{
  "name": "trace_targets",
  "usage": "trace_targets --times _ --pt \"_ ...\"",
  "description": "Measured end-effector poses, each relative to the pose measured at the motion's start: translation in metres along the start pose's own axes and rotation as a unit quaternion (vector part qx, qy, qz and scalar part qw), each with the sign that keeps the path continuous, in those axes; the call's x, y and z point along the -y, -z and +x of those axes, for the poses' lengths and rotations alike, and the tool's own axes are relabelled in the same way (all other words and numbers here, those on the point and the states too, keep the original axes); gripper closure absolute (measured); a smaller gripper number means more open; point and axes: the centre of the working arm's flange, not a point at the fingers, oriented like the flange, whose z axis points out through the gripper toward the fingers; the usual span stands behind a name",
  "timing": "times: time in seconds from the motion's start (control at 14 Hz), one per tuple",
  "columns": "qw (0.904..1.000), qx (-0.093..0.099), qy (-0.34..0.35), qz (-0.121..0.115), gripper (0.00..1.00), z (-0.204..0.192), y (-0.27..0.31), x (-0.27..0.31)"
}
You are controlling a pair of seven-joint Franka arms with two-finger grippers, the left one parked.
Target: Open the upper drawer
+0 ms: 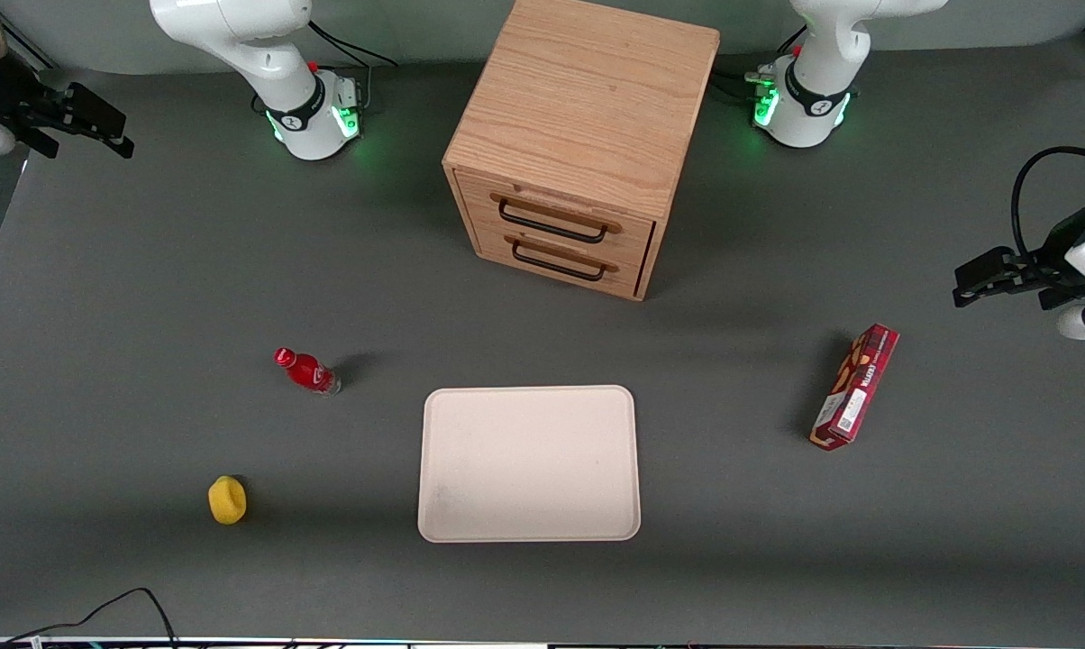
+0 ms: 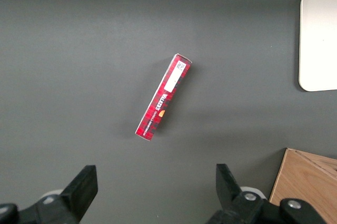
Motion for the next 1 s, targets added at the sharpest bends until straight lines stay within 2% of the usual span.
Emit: trace_targets --times 0.07,0.21,0.36,0.43,0.57,0.71,0.86,1.0 --pt "0.9996 -0.002 0.028 0.009 0.00 0.003 0.003 0.008" --pt "0.9963 -0.005 0.073 0.046 0.00 0.016 0.011 0.030" --pt "0.9844 -0.002 0.159 0.076 0.00 0.034 0.016 0.065" --pt "0.9750 0.001 0.202 0.092 0.00 0.043 0.014 0.083" --pt "0.9515 0.011 0.267 0.153 0.00 0.061 0.002 0.122" --pt "0.9281 0.034 0.305 0.210 0.00 0.078 -0.021 0.163" --pt "0.9080 0.056 0.348 0.226 0.00 0.094 -0.052 0.219" --pt "0.8900 0.062 0.385 0.236 0.00 0.103 -0.084 0.279"
